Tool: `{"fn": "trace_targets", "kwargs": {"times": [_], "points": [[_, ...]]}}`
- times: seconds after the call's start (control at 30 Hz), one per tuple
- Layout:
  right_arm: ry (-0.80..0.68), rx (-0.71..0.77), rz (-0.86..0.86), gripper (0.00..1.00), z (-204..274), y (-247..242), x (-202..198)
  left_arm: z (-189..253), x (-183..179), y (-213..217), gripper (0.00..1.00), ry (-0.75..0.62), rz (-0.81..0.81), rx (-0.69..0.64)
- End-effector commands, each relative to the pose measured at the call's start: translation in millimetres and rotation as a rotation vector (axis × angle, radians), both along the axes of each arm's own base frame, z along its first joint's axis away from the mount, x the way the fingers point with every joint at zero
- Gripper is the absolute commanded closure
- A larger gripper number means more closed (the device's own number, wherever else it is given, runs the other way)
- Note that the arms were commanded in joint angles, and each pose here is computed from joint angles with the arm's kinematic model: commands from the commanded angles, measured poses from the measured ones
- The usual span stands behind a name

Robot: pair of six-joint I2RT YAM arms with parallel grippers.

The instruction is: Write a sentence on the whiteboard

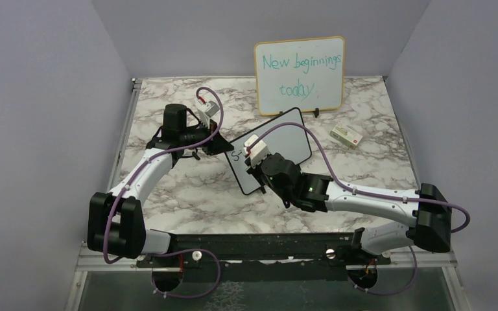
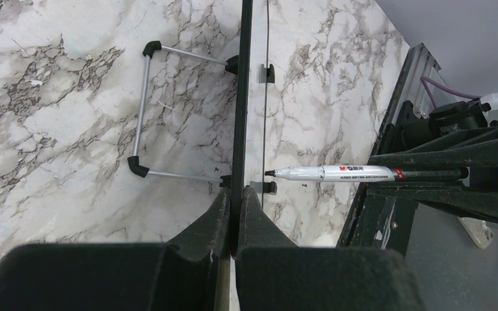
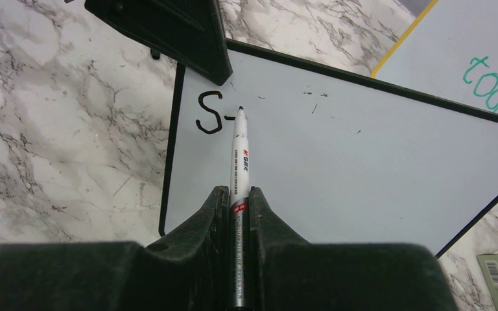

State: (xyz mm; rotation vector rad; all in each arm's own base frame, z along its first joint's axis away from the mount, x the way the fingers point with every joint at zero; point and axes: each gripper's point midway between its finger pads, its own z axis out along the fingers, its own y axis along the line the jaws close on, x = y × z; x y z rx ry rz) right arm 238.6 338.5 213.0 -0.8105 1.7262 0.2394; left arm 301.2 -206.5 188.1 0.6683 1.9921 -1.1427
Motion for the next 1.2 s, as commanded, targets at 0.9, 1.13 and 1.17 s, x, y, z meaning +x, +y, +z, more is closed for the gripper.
{"fn": "trace_targets", "kwargs": {"times": [0.9, 1.13, 1.17], "points": [[-0.007, 0.014, -0.011, 0.99, -2.6, 8.6, 6.7, -33.2, -6.7, 4.1, 1.00, 0.085, 0.019, 0.088], [0.008, -0.016, -0.010, 1.00, -9.7, 6.6, 5.5, -32.7, -6.3, 4.1, 1.00, 0.083, 0.019, 0.088], [0.012, -0.019, -0.009, 1.00, -10.5, 5.7, 4.9, -33.4, -6.2, 4.0, 1.00, 0.085, 0.019, 0.088]]}}
